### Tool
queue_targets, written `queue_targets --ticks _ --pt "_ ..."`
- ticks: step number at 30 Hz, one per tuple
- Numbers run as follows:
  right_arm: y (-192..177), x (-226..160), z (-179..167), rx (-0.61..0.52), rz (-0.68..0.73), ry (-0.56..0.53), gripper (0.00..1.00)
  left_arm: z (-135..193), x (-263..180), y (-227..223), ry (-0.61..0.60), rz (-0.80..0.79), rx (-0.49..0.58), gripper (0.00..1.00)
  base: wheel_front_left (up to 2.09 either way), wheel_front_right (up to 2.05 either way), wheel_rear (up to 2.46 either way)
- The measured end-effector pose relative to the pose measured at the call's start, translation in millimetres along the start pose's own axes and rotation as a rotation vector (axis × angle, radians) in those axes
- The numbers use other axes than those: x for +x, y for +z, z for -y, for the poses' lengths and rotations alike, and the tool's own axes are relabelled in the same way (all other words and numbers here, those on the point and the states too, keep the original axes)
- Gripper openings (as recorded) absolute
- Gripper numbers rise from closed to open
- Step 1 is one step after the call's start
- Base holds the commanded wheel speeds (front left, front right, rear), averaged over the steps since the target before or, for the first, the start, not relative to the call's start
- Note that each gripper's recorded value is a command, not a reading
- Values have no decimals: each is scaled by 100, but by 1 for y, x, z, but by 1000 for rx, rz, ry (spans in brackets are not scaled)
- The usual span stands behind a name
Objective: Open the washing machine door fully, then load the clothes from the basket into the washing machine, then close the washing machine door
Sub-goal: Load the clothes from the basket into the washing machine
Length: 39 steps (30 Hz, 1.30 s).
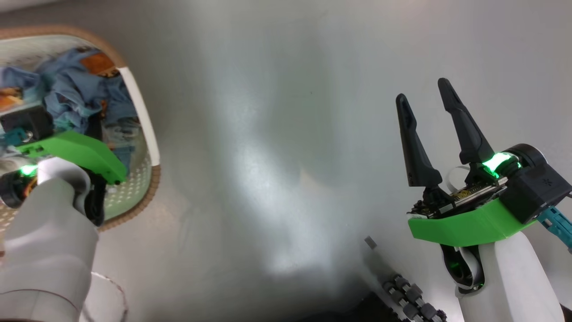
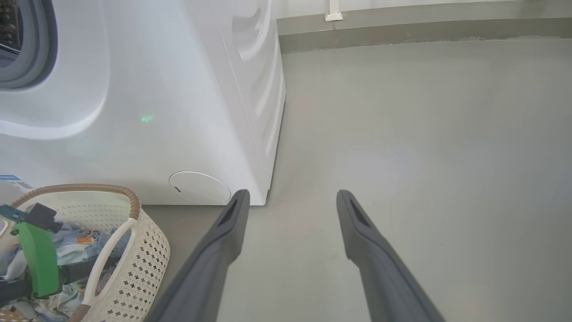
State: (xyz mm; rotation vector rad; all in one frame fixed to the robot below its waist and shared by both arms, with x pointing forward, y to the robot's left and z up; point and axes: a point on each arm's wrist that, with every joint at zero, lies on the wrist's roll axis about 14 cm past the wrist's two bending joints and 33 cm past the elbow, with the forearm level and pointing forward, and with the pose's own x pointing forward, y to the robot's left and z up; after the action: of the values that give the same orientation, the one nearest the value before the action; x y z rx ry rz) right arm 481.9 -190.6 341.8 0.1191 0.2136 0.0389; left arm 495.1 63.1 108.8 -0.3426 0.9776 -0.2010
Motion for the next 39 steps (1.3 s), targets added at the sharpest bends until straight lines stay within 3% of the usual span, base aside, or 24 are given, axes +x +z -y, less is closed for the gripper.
queue_targets --ticks 11,24,39 --pt "38 -1 -18 -7 87 43 100 24 -48 63 -58 217 51 0 0 0 0" --pt "71 -30 -30 11 116 54 100 42 -146 112 -55 491 141 0 0 0 0" --pt "100 -71 -53 -2 144 104 100 30 -262 130 45 719 225 0 0 0 0"
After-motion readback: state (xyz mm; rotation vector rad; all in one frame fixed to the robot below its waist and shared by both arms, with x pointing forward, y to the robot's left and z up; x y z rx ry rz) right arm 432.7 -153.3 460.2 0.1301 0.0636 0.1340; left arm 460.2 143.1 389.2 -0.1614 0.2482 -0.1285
